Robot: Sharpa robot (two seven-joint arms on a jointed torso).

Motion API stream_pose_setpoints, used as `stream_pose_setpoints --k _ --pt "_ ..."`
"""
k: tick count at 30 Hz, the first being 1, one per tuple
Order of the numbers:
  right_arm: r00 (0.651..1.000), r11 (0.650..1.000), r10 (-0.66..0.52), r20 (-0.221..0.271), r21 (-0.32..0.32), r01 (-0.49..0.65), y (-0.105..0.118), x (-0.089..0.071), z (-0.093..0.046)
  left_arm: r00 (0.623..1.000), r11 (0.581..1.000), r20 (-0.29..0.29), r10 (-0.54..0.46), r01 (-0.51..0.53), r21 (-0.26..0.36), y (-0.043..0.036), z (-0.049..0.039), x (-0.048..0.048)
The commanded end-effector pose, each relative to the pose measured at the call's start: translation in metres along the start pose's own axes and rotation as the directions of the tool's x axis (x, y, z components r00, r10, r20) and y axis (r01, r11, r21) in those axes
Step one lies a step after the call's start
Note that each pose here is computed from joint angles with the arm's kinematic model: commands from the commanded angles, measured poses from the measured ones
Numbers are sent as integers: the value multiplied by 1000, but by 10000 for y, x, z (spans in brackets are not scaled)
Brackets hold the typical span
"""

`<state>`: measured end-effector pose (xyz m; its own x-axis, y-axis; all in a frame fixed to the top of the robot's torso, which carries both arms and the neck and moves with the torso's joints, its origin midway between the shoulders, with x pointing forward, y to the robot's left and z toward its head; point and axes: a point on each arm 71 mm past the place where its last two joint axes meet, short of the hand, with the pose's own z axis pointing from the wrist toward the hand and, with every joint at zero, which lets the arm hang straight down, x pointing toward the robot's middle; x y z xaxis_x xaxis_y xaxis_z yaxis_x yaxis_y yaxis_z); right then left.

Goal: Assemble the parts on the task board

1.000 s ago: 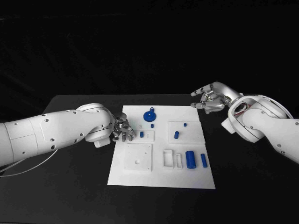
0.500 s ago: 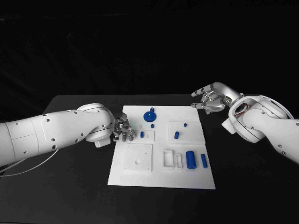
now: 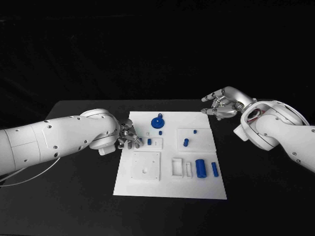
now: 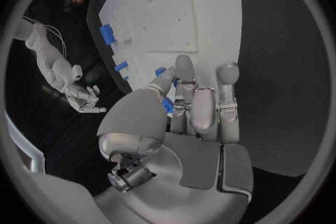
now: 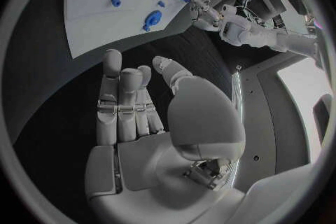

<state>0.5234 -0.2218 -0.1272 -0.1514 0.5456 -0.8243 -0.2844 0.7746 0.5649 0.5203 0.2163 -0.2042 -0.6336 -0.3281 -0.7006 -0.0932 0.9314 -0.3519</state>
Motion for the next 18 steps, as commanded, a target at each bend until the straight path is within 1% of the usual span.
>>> stream_pose_setpoints --k 1,18 --pt "1000 1000 -3 -9 -8 3 5 7 -2 1000 1000 -2 4 -4 -5 -1 0 3" --pt "1000 1000 -3 -9 -8 3 4 7 -1 1000 1000 2 1 -1 -7 11 -2 -3"
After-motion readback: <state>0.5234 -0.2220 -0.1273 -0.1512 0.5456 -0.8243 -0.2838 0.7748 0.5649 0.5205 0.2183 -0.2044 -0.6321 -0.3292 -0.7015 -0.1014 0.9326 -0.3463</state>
